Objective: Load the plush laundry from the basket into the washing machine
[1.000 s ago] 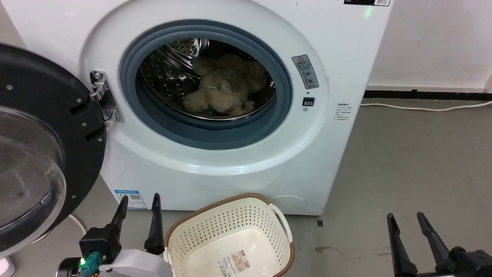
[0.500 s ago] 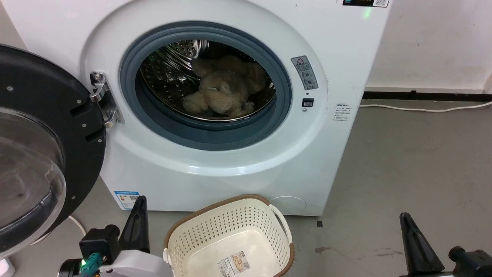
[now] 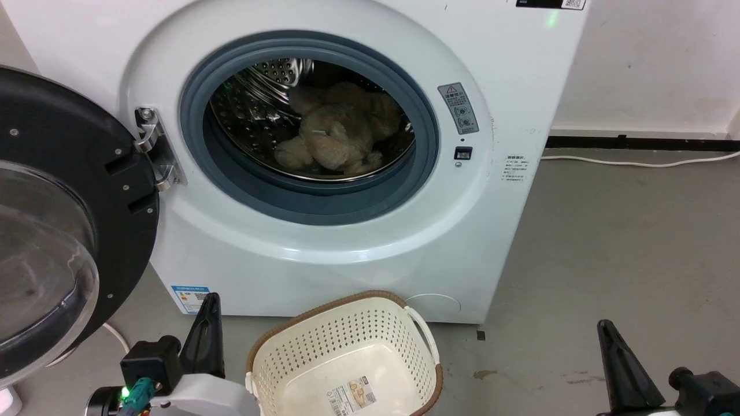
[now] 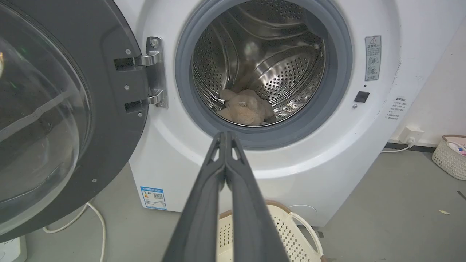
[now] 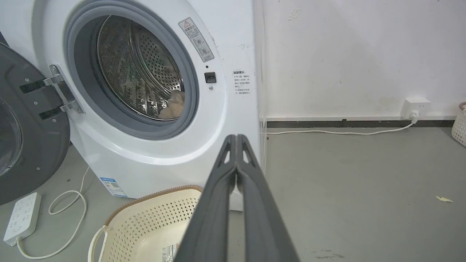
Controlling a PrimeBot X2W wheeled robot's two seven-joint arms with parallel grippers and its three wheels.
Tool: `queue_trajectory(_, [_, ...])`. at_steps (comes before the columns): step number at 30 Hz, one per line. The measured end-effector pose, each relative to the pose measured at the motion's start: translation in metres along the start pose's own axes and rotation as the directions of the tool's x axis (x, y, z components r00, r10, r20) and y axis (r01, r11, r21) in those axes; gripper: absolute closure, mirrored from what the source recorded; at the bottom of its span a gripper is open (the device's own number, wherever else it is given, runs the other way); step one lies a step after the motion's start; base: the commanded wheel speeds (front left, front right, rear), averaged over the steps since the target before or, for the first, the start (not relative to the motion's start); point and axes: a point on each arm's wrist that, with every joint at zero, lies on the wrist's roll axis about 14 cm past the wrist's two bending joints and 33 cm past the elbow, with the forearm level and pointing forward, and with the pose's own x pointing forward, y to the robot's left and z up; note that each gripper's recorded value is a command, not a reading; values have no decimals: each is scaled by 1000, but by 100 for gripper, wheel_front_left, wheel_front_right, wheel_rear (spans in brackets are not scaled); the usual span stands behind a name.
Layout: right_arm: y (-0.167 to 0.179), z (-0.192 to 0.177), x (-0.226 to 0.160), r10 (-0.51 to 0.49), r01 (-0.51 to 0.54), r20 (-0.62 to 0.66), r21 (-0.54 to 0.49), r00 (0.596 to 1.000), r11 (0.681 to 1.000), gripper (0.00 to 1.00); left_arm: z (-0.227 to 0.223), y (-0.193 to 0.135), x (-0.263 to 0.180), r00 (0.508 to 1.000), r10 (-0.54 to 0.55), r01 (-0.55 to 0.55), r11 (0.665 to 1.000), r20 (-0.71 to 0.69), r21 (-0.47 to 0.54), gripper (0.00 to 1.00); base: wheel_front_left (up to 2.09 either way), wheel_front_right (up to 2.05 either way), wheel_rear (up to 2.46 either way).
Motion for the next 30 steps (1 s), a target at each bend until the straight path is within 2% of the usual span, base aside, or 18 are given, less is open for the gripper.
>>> queue_trajectory(30, [7, -3, 13, 27, -29, -32, -52, 999, 998, 100, -1, 2, 2, 1000, 3, -2, 999, -9, 49, 100, 0, 0, 0])
